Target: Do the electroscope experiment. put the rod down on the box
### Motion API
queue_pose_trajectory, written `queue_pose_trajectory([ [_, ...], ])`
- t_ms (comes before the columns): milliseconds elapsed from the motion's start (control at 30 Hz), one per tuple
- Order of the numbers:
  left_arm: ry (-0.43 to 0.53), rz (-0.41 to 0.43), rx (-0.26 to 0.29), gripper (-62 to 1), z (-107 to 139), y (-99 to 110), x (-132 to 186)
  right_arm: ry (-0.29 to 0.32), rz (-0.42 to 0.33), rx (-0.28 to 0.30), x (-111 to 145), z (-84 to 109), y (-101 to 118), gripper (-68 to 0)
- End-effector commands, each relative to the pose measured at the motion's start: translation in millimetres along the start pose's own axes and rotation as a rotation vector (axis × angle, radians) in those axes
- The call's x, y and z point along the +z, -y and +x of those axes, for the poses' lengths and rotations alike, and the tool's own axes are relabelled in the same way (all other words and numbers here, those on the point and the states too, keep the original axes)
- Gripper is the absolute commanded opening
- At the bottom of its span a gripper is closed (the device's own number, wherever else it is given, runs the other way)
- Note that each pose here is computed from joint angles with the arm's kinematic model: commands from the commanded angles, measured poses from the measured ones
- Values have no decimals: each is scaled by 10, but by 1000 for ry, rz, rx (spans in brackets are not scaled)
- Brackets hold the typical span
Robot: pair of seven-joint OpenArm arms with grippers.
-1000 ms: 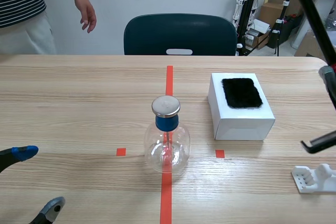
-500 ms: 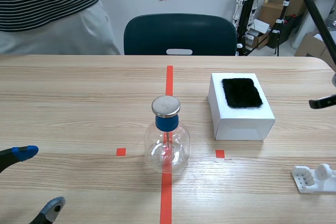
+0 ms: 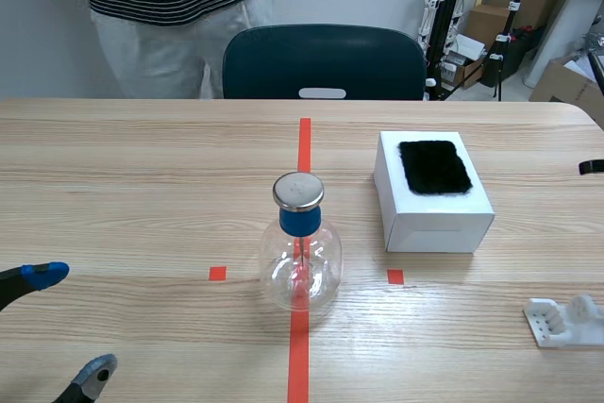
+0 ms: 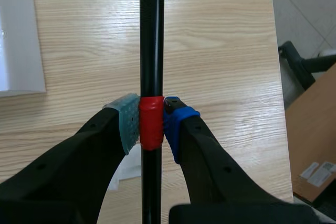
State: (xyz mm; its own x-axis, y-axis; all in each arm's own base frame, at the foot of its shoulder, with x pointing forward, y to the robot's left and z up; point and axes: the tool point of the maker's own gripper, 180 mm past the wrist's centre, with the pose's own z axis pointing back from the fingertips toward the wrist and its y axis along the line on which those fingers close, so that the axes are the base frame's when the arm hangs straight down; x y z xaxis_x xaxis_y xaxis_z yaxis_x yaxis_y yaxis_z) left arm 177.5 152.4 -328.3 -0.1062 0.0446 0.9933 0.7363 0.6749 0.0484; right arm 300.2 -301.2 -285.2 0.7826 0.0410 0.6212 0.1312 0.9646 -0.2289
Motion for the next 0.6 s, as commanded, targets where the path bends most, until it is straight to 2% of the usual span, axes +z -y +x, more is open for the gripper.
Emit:
queue_pose_trajectory([
  [0,64,7,-14,14,136,-40,-11,24,12,63,14,157,-23,-673],
  [167,64,7,-14,14,136,-40,-11,-42,70,178,-97,158,-174,-673],
  [300,64,7,-14,14,136,-40,-11,-108,70,185,-202,99,-189,-673],
  [467,64,7,-14,14,136,-40,-11,-183,51,170,-363,-43,-88,-673],
  [567,64,7,-14,14,136,-40,-11,-205,68,195,-425,-91,-72,-673],
])
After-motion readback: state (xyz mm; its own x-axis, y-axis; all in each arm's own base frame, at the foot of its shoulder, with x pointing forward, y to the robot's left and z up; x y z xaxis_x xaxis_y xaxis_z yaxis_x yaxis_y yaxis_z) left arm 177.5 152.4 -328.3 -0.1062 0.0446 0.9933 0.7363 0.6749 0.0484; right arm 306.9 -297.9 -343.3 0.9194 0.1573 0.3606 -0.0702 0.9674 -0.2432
